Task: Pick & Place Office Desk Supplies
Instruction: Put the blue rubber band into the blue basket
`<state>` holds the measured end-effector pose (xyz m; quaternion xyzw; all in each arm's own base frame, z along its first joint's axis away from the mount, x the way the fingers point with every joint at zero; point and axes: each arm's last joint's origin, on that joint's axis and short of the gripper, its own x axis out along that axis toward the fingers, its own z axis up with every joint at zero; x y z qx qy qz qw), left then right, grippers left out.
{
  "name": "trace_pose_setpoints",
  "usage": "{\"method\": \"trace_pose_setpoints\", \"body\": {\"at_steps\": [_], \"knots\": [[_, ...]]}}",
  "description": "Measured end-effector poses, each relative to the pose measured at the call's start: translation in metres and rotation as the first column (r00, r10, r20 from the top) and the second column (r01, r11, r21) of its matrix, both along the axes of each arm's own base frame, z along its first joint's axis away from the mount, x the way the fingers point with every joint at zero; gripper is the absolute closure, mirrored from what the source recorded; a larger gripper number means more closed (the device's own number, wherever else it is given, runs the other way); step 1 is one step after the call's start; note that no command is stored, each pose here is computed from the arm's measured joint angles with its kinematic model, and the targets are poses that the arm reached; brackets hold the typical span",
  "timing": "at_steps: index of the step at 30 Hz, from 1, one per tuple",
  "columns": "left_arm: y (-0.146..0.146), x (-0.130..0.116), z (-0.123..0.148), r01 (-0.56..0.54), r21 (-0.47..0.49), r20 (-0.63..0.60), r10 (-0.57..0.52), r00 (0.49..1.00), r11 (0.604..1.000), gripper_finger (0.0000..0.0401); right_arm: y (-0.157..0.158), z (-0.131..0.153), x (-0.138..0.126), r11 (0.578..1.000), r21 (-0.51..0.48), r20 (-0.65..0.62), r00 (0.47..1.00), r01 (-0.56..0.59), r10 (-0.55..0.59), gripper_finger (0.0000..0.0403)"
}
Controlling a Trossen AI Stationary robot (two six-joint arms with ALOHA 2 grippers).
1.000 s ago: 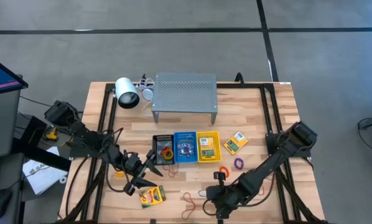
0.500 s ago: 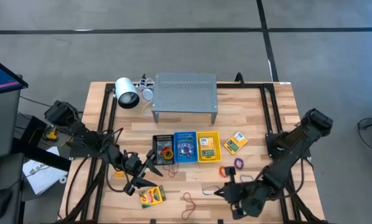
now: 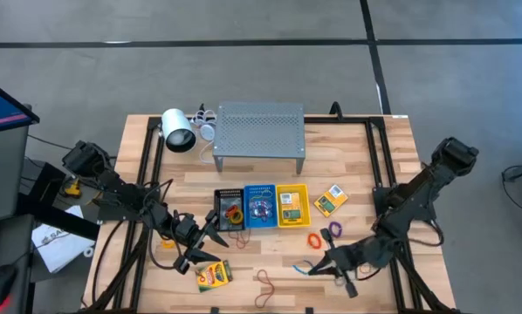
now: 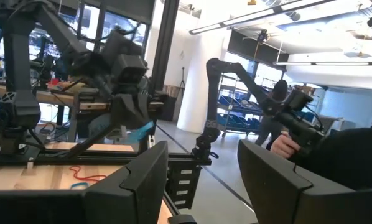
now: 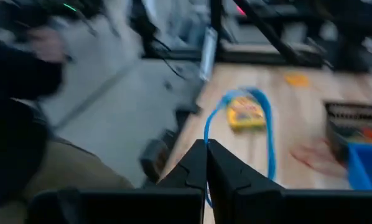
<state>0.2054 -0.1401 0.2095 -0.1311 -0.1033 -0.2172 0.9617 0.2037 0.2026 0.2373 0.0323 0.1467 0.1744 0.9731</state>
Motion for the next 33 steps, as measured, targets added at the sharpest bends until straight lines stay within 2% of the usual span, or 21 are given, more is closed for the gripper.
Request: {"method": "trace_pose_setpoints", "body": {"at_steps": [5,10,26,33], "knots": [[0.0,0.0,0.0,0.0,0.001,-0.001,0.0,1.0,1.0,0.021,-0.018,-0.01,-0.001,0.988,0.087,0.149,0.983,-0.124,0.11,0.0403],[0.0,0.0,0.0,0.001,0.003,-0.003,-0.001,1.0,1.0,0.021,-0.036,-0.022,0.008,0.964,0.139,0.212,0.957,-0.228,0.196,0.0403],[-0.001,0.001,-0.003,0.002,0.027,-0.028,-0.001,1.0,1.0,0.021,-0.086,-0.055,0.062,0.94,0.154,0.246,0.933,-0.303,0.261,0.0403],[0.0,0.001,-0.005,-0.018,0.035,-0.04,0.019,0.999,0.999,0.021,-0.114,-0.067,0.081,0.927,0.21,0.282,0.927,-0.312,0.248,0.0403]]}}
